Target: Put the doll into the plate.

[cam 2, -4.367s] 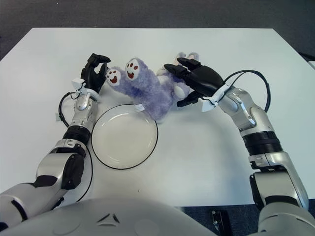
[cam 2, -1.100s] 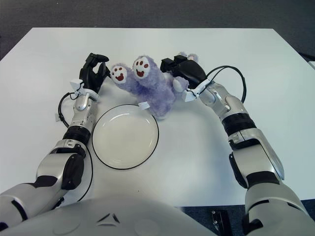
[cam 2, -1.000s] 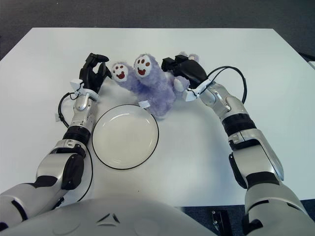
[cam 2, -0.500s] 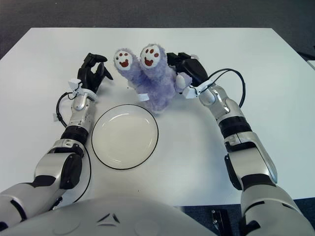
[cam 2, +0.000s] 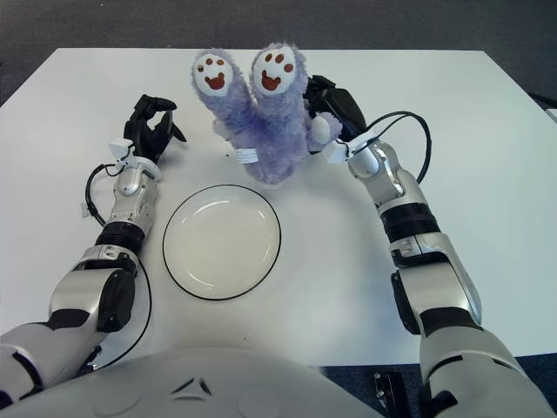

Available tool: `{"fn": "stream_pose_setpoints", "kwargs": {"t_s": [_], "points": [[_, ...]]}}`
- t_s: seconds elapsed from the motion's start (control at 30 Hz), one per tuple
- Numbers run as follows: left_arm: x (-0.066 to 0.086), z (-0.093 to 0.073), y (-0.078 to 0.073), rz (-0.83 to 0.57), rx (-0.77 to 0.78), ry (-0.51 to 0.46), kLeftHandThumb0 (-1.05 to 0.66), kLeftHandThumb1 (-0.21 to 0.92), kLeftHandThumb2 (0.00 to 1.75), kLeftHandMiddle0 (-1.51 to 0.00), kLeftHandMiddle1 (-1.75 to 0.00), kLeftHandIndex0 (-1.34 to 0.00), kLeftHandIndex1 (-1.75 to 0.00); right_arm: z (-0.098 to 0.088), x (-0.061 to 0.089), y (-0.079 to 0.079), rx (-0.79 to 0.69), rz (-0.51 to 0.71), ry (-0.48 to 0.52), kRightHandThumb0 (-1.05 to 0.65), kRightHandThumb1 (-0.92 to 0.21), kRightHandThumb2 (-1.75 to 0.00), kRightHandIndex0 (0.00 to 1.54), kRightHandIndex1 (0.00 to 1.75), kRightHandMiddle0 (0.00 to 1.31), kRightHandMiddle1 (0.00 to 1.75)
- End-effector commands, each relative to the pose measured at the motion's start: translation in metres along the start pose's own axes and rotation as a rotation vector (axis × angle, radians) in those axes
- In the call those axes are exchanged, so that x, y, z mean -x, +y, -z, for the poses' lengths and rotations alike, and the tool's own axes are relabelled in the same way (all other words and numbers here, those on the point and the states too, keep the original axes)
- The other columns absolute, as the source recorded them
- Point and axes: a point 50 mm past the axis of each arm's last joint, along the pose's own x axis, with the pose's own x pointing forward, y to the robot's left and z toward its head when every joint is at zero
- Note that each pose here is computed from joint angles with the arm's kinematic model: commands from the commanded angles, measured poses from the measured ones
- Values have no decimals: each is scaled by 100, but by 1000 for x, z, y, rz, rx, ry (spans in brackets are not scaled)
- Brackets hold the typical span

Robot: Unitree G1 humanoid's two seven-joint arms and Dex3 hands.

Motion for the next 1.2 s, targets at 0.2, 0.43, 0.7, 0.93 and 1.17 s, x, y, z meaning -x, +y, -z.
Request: {"fn": "stream_pose_setpoints", "kwargs": {"t_s": [0.2, 0.43, 0.7, 0.93, 1.17], "points": [[-13, -11, -2, 1, -21, -15, -36, 92, 27, -89, -175, -47, -146, -26, -11, -20, 25, 53, -167, 39, -59, -96, 40, 175, 53, 175], [-17, -14, -2, 6, -26, -18, -36, 92, 28, -87, -175, -46, -148, -42, -9, -21, -4, -21, -189, 39, -59, -96, 40, 175, 53, 175], [-17, -15, -1, 9, -25, -20, -36, 92, 28, -86, -175, -46, -148, -54, -6, -20, -29, -59, -214, 39, -59, -96, 40, 175, 53, 175], [-18, -15, -3, 13, -23, -23, -36, 92, 28, -85, -175, -46, -148, -61, -3, -17, -31, -84, -241, 15, -71, -62, 65, 175, 56, 175], [-18, -15, -5, 17, -21, -26, -36, 92, 28, -85, -175, -46, -148, -64, -1, -15, -31, -116, -270, 0, -85, -28, 82, 175, 58, 175]]}}
